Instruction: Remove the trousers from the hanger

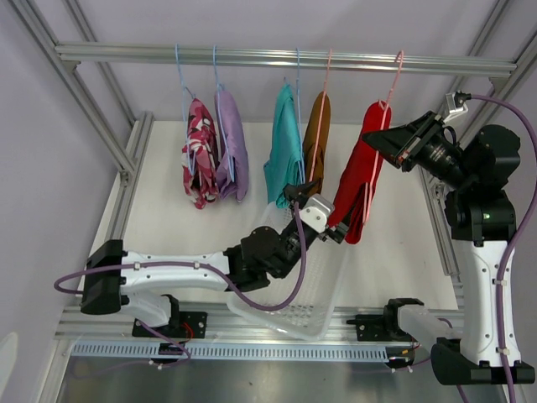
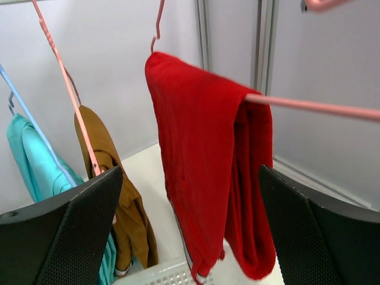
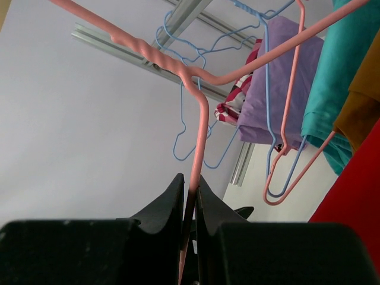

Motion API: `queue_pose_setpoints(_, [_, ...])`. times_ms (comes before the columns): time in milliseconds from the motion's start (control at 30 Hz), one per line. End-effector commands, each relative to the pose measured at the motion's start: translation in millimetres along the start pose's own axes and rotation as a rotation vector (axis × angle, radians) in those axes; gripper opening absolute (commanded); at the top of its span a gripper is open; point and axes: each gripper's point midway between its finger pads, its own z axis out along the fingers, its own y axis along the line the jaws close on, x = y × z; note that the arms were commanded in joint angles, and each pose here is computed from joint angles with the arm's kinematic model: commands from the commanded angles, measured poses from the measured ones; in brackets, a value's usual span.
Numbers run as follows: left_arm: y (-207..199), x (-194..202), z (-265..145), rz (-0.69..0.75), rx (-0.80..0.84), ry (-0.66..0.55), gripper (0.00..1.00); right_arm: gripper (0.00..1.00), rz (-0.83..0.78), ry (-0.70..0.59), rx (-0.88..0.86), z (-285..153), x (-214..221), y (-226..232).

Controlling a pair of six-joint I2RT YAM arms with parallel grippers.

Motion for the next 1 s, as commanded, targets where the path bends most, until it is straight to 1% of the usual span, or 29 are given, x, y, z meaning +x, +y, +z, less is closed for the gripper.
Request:
queue_pose_setpoints(0, [7.9,-35.6,13.7,-0.073,-0.027,-0.099,0.99,0.00,-0.196,-0.058,-0.192,-27.3,-3.2,68.3])
queue_pose_setpoints(367, [-0.3,-22.5,33.6,-0.075,0.007,-0.087,0.99,0.00,-0.197,-0.044,-0.215,-30.2,2.8,69.3])
queue_pose_setpoints(600, [-11.0,-23.4,42.3,-0.099,0.037,-0.095,1.00,0.00,-0.190,-0.032,-0.211,-26.8,4.4,62.1])
queue_pose_setpoints(833, [-15.5,-24.4,39.5,-0.116,0.056,-0.095,0.99,0.00,-0.192,-0.028,-0.204,-23.8,4.4,56.3])
queue_pose_setpoints(967, [-18.1,-31.4,36.1,-0.120,0.061,-0.108,0.99,0.00,-0.191,-0.026,-0.200,-22.3,4.6,52.9])
